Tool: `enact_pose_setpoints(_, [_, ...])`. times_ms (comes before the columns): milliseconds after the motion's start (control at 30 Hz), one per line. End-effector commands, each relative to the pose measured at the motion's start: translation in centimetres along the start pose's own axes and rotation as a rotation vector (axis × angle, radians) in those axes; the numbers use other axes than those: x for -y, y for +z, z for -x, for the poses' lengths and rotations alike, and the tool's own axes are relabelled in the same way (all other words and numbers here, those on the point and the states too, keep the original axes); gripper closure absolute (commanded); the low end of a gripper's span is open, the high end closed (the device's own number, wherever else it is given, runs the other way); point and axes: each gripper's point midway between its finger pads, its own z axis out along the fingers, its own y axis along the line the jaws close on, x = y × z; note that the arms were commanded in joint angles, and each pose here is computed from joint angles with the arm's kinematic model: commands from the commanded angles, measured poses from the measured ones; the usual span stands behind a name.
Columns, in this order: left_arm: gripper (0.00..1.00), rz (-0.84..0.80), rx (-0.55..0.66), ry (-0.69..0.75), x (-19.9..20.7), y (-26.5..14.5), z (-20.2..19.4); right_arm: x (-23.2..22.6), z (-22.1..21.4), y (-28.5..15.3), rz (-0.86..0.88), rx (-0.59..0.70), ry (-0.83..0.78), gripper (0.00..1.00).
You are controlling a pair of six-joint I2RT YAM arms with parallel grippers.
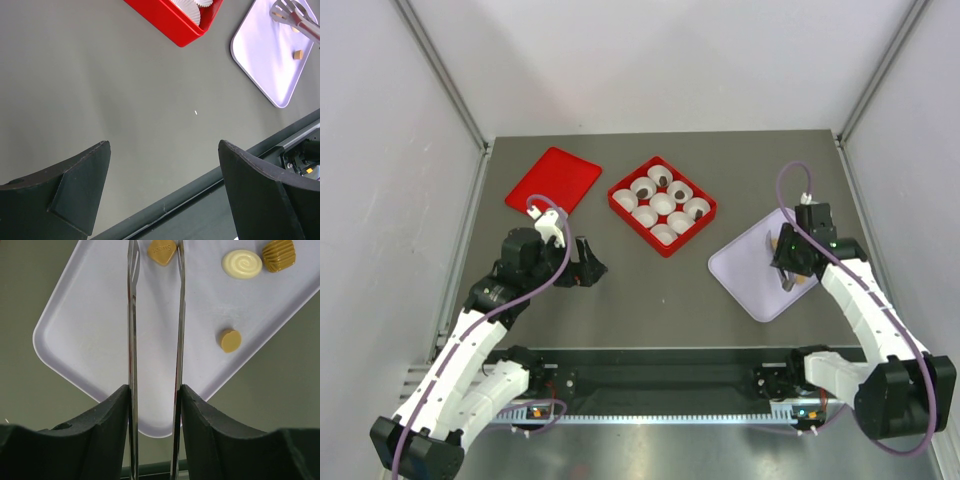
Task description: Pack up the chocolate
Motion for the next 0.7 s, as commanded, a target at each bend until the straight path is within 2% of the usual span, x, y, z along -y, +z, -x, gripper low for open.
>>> enact_pose_setpoints(0, [0.07, -0.041, 0.04, 0.025, 0.85, -0.17, 0.84, -0.75, 1.03, -0.18, 0.018, 0.046, 0.006, 0.57])
enact_pose_setpoints(300, [0.07, -0.04, 0.042, 0.025, 0.84, -0.17, 0.88, -0.83, 0.83, 0.63, 0.008, 0.032, -0.005, 0.59])
enact_pose_setpoints(667, [0.07, -0.041, 0.035, 0.024, 0.82, -0.05, 0.79, -1.22, 1.68, -0.36, 0.008, 0.049, -0.02, 0.62])
